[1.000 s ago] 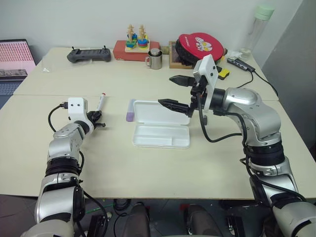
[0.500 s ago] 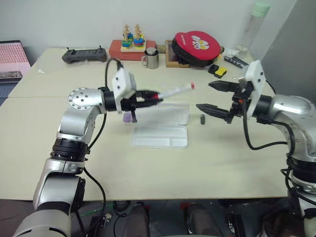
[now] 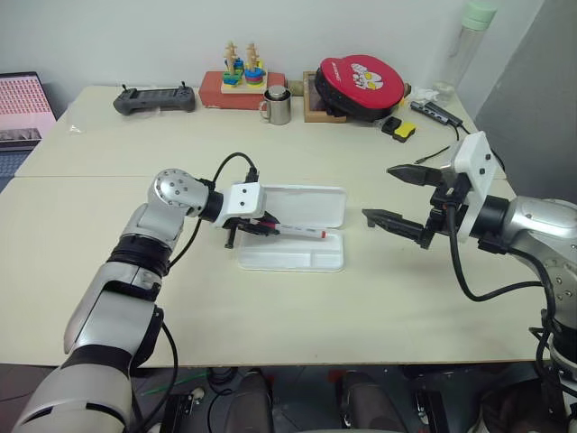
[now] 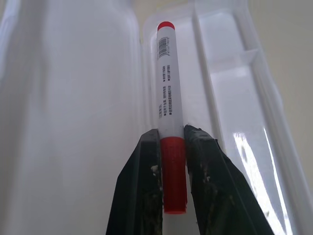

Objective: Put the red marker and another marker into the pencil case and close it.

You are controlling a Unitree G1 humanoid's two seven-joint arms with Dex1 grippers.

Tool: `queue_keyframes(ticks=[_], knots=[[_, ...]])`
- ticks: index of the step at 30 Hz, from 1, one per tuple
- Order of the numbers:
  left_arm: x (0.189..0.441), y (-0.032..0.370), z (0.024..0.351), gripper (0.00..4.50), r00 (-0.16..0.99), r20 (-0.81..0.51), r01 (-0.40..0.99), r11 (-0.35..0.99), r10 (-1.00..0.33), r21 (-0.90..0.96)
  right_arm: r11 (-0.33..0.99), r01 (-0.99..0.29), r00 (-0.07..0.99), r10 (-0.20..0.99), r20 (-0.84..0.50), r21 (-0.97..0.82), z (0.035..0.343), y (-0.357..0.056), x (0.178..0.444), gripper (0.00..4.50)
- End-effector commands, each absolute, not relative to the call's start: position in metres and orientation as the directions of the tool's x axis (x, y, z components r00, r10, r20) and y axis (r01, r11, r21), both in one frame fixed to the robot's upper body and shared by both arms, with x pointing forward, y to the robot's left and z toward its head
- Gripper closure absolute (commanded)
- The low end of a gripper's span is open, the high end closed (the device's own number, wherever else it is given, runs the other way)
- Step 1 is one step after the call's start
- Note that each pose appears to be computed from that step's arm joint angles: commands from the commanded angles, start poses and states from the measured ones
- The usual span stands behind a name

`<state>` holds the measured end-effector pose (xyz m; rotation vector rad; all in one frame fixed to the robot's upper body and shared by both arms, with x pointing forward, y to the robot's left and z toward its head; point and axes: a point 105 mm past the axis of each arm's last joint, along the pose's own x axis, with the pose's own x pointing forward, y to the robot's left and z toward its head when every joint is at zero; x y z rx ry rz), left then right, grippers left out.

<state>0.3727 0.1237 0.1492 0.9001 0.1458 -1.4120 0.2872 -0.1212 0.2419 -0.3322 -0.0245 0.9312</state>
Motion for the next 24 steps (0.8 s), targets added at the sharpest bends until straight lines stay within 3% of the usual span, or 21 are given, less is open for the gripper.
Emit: queue_keyframes(ticks=[1, 2, 11, 16, 20, 24], knots=[[0.371, 0.125, 0.16, 3.73, 0.214, -0.555, 0.888, -0.077, -0.804, 0.454, 0.549, -0.771, 0.603, 0.793, -0.093, -0.322, 0.251, -0.119, 0.283, 0.0], [0.37, 0.124, 0.161, 3.38, 0.203, -0.547, 0.896, -0.071, -0.812, 0.438, 0.547, -0.773, 0.601, 0.794, -0.095, -0.32, 0.25, -0.119, 0.283, 0.0], [0.363, 0.128, 0.166, 1.78, 0.223, -0.54, 0.899, -0.043, -0.812, 0.436, 0.528, -0.788, 0.58, 0.809, -0.094, -0.318, 0.253, -0.113, 0.287, 0.0], [0.357, 0.117, 0.198, 0.86, 0.215, -0.346, 0.929, 0.082, -0.913, 0.361, 0.521, -0.793, 0.572, 0.815, -0.09, -0.316, 0.254, -0.11, 0.286, 0.0], [0.366, 0.122, 0.254, 0.08, 0.361, 0.005, 0.911, 0.354, -0.932, 0.21, 0.52, -0.797, 0.563, 0.824, -0.067, -0.309, 0.258, -0.108, 0.288, 0.0], [0.376, 0.137, 0.28, 0.01, 0.504, 0.181, 0.849, 0.523, -0.844, 0.075, 0.53, -0.791, 0.566, 0.824, -0.037, -0.307, 0.262, -0.106, 0.293, 0.0]])
